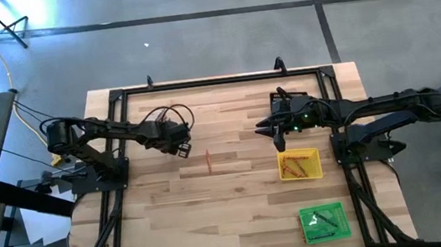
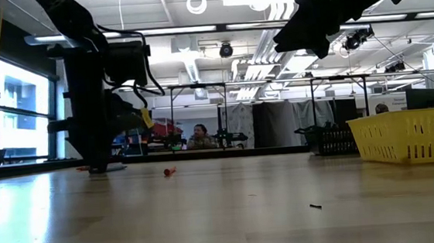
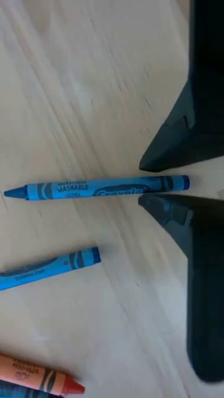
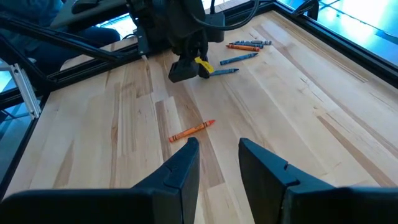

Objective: Sort crayons
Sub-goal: Put the blue crayon into the green basket

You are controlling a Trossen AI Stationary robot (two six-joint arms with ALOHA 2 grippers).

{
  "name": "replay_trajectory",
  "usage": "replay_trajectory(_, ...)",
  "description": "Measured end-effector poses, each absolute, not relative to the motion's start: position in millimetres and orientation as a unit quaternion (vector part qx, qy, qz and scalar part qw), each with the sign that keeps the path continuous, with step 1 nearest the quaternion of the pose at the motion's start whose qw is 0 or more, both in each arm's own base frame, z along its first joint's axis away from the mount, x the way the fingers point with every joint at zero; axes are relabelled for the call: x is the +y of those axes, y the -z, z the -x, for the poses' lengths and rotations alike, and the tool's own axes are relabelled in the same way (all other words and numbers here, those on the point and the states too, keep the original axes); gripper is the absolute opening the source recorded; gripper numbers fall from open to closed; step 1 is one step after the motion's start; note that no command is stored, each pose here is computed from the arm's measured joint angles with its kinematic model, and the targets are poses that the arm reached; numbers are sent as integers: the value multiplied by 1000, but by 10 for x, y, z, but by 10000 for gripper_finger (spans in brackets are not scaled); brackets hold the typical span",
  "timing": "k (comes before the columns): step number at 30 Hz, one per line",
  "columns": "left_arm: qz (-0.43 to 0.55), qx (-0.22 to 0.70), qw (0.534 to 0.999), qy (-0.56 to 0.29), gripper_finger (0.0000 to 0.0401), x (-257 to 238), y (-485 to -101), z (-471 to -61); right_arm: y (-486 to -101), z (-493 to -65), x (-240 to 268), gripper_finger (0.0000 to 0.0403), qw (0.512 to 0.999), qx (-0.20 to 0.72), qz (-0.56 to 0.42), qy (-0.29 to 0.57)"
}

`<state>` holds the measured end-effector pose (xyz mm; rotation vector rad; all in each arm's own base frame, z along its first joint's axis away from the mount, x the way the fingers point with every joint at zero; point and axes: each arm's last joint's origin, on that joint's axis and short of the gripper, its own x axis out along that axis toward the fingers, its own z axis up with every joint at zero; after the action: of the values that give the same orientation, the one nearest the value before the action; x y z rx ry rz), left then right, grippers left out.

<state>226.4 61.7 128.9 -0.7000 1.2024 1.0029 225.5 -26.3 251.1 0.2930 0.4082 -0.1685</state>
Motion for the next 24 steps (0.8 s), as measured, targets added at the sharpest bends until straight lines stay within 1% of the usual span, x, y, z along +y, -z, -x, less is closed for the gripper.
replay_trajectory(4,309,532,654,-441,15,615,-1288,-2263,-2511,-2255,-264,107,965,202,-145,83)
replay_trajectory(6,309,533,652,-442,6,614,-1285,-2257,-2510,-2254,-263,107,965,202,-146,83)
replay_trajectory(12,307,534,654,-439,3,582,-1290,-2262,-2467,-2233,-258,107,956,225,-167,88)
replay_trajectory(17,292,530,670,-431,2,498,-1349,-2293,-2378,-2181,-248,107,937,275,-195,95)
replay_trajectory(24,268,492,723,-405,1,363,-1589,-2429,-2252,-2082,-237,107,900,347,-234,122)
